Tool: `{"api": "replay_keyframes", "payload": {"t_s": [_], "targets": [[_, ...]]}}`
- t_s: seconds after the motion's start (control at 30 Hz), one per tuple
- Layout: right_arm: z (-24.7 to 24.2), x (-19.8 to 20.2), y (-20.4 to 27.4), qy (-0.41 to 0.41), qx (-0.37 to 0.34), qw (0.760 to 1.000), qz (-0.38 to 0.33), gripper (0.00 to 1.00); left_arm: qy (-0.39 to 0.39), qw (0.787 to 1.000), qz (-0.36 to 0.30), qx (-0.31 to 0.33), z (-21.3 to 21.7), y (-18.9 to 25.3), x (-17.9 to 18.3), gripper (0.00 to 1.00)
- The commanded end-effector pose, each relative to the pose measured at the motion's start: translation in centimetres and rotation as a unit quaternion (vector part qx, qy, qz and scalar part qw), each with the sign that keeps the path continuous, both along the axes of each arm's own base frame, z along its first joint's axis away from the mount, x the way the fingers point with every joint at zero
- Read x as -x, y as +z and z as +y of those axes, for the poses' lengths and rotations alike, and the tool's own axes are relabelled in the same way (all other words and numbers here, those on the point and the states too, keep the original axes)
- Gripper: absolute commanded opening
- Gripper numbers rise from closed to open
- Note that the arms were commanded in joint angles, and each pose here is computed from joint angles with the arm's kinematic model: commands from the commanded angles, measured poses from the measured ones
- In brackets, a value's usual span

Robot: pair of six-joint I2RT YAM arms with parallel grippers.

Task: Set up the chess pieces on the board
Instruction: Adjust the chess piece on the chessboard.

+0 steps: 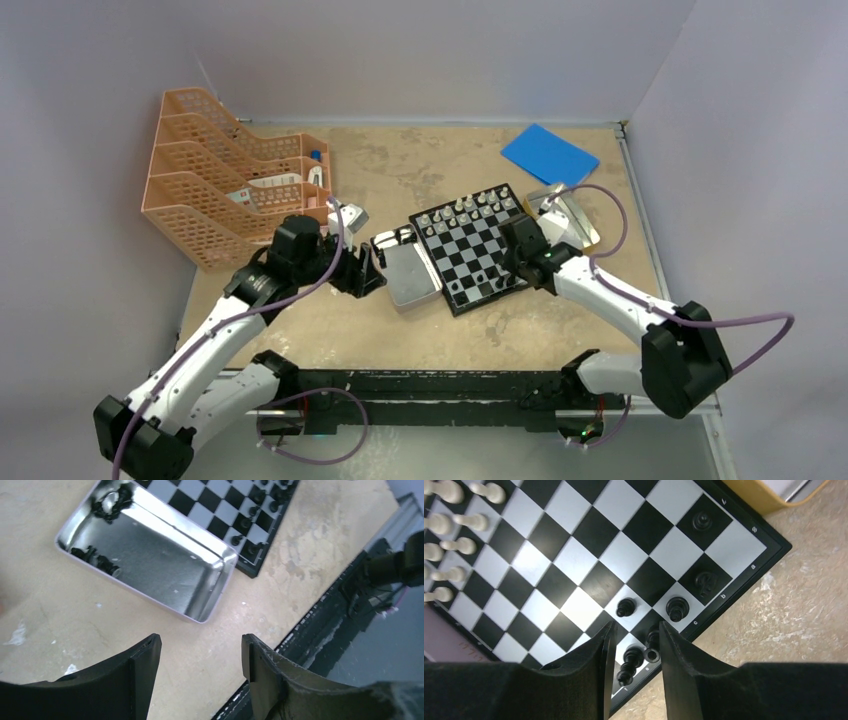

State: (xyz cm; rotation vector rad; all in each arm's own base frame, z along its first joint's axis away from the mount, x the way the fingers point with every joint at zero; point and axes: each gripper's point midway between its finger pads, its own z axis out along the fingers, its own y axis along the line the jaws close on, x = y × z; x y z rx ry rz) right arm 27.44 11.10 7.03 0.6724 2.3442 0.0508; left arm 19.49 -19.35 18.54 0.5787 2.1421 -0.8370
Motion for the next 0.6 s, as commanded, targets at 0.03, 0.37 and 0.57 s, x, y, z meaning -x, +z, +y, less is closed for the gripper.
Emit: {"api": "replay_keyframes", "payload": {"t_s": [0.03, 0.37, 0.57], "targets": [[-0.6, -1.9, 6.6, 0.003, 0.006, 0.997, -0.083, 0.4, 0.076, 0.997, -0.005, -0.029, 0.5, 1.5, -4.4, 0.56], [4.5, -1.0, 16.2, 0.236, -0.058, 0.938, -0.247, 0.5, 0.05, 0.996, 0.026, -0.066, -3.3, -1.5, -11.1, 0.34], [4.6, 0.2, 18.2, 0.274, -0.055, 0.912, -0.301, 0.5, -0.071, 0.993, -0.024, -0.087, -6.0, -2.9, -13.1, 0.33]]}}
